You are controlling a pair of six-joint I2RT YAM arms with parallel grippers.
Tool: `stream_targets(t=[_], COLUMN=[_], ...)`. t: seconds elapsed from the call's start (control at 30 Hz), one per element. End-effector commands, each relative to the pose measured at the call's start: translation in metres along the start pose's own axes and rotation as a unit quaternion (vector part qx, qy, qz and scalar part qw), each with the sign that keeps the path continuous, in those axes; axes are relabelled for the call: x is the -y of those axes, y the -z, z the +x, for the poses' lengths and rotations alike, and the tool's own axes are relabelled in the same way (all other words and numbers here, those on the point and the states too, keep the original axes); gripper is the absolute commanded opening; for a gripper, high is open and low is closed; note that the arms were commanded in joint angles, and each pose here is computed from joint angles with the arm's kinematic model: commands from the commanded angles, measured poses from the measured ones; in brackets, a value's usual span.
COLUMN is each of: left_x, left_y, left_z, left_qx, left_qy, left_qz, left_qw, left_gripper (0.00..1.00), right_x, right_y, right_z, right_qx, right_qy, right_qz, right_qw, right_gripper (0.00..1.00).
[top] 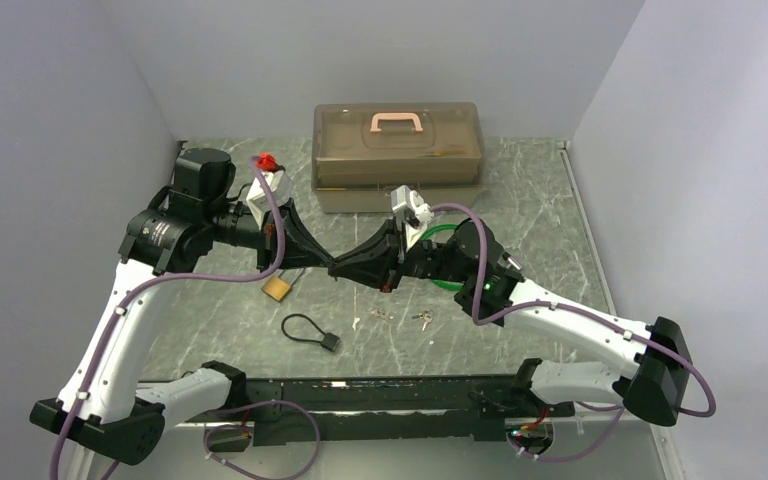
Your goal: Unlock with the key
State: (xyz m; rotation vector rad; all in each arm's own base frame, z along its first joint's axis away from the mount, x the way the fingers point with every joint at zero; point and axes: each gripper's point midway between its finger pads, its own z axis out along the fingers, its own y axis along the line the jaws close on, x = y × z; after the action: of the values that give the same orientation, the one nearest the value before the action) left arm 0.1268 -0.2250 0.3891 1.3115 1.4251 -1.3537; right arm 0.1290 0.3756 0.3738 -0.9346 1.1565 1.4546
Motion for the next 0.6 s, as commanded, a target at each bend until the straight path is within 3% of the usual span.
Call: stream_targets(t=[0.0,0.57], left_x=[0.014,0.012], left_y=[0.000,0.000], left_z=[-0.006,-0.003], left_qx=[0.010,0.008], left_qy=[-0.008,-0.001], left_qz=[0.024,0.022], left_qw=[1.000,1.000], left_gripper=[0.00,0.00], right_x=[-0.003,-0.011], right_y=[-0.003,0.020], right_z=[-0.026,-0.041], right_qx=[0.033,0.047], right_qy=[0.023,0.004], right_qz=[-0.005,-0.019], right_qw=[0.999,0.999], right_gripper=[0.00,0.00])
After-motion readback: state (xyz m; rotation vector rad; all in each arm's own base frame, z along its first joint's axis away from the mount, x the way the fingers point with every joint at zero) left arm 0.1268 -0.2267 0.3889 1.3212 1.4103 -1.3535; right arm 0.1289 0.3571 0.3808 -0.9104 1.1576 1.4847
